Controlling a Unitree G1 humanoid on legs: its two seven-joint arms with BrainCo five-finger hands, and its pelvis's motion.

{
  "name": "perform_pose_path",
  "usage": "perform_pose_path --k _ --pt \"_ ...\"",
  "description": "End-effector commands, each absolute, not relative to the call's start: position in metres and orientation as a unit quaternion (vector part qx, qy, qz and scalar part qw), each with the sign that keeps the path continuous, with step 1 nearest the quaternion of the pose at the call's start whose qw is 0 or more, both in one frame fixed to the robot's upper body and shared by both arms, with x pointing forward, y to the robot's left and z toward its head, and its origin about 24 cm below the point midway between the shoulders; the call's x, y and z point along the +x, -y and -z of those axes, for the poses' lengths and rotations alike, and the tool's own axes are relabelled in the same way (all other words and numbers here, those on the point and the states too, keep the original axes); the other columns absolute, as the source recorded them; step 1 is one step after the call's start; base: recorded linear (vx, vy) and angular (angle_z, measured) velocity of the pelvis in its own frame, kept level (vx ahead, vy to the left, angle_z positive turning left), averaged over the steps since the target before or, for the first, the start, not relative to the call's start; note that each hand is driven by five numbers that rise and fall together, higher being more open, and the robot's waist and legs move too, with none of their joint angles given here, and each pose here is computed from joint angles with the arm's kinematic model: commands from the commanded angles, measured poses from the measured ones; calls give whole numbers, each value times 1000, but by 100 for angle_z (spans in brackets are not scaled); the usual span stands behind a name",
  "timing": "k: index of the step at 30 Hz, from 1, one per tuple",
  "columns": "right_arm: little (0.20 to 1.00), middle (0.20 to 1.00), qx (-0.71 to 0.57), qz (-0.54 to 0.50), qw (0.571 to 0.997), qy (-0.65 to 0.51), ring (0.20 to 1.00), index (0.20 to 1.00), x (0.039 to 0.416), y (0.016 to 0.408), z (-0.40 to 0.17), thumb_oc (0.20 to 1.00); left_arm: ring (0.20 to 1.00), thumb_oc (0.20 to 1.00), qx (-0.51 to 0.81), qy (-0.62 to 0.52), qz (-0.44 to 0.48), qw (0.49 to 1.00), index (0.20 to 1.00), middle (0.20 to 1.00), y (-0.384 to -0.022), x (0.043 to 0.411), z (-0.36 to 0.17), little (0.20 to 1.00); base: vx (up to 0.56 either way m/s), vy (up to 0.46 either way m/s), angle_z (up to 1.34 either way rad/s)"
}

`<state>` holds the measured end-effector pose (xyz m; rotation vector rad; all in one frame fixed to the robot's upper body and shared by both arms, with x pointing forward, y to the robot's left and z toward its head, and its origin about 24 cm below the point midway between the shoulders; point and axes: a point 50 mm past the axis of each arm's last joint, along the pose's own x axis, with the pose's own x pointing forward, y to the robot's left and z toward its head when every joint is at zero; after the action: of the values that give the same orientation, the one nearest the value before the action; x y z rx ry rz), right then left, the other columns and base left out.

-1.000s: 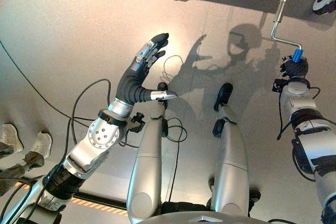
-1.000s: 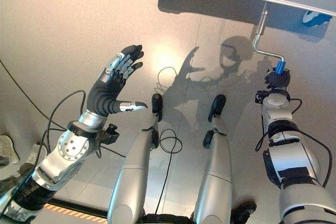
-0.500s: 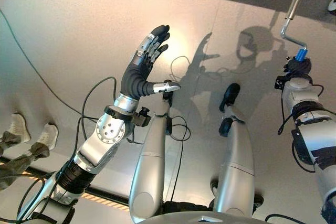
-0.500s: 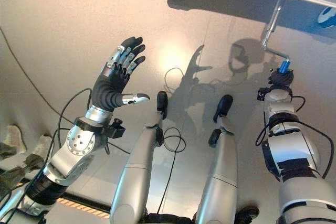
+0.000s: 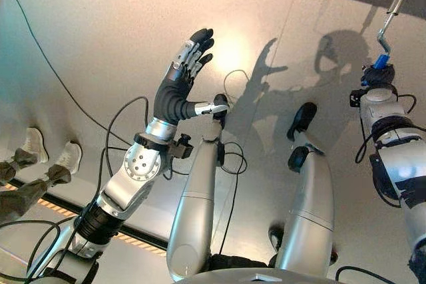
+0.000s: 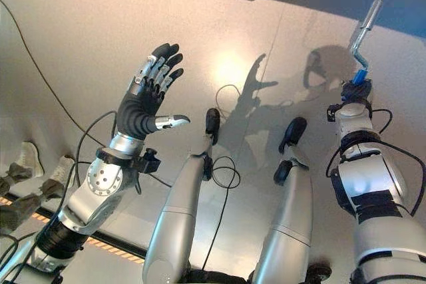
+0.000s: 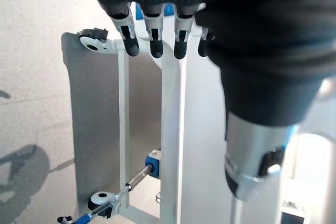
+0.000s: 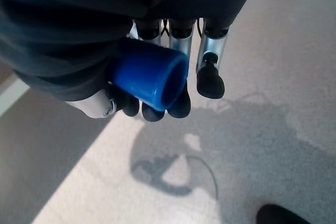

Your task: Raise the hospital bed

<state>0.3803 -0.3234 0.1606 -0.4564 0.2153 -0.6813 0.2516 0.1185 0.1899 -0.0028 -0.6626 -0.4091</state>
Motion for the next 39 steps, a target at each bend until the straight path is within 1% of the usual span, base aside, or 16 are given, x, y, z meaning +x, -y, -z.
perform_pose_path --k 1,6,7,13,14,15,16,18,19,20,21,23,25,28,31,39 --pt "200 200 -336 227 904 -131 200 200 393 281 -135 200 1000 1000 -48 379 201 902 1000 1000 -115 237 -210 1000 13 5 11" --pt "200 200 -363 200 902 -118 200 200 400 265 -139 200 1000 1000 -50 379 196 903 1000 1000 -116 238 -210 1000 17 5 6" --pt "200 200 -386 170 901 -97 200 200 407 244 -143 200 1000 1000 -54 380 193 903 1000 1000 -117 238 -210 1000 0 0 0" --pt "200 200 -399 125 907 -56 200 200 417 210 -153 200 1000 1000 -56 390 185 900 1000 1000 -119 239 -215 1000 -5 19 1" --pt "200 200 -420 80 903 -38 200 200 420 181 -150 200 1000 1000 -59 381 182 904 1000 1000 -120 239 -210 1000 -50 39 -2" --pt "200 200 -420 82 903 -30 200 200 421 180 -156 200 1000 1000 -58 388 181 902 1000 1000 -121 240 -213 1000 61 1 0" --pt "200 200 -418 57 906 -21 200 200 421 164 -152 200 1000 1000 -64 384 184 903 1000 1000 -119 239 -211 1000 -55 15 0" --pt "200 200 -418 57 906 -21 200 200 421 164 -151 200 1000 1000 -64 384 184 903 1000 1000 -119 239 -211 1000 28 -10 1" --pt "200 200 -404 6 914 26 200 200 421 128 -156 200 1000 1000 -63 385 181 903 1000 1000 -120 239 -211 1000 58 -2 2" --pt "200 200 -404 5 915 24 200 200 420 128 -155 200 1000 1000 -63 384 181 903 1000 1000 -120 239 -211 1000 -57 45 -1" --pt "200 200 -381 -29 921 75 200 200 418 103 -169 200 1000 1000 -60 389 178 902 1000 1000 -122 239 -213 1000 0 0 0" --pt "200 200 -364 -46 926 86 200 200 414 94 -165 200 1000 1000 -60 379 179 906 1000 1000 -122 238 -208 1000 0 5 -8" --pt "200 200 -347 -87 922 151 200 200 405 70 -183 200 1000 1000 -52 389 173 903 1000 1000 -125 238 -211 1000 -30 18 -9" --pt "200 200 -269 -124 932 209 200 200 388 59 -195 200 1000 1000 -41 375 173 910 1000 1000 -127 236 -203 1000 13 9 -6" --pt "200 200 -250 -143 921 262 200 200 377 56 -214 200 1000 1000 -32 380 173 908 1000 1000 -129 236 -206 1000 -12 10 -9" --pt "200 200 -145 -134 923 331 200 200 349 98 -236 200 1000 1000 0 367 194 910 1000 1000 -131 232 -198 1000 -13 -3 -6"
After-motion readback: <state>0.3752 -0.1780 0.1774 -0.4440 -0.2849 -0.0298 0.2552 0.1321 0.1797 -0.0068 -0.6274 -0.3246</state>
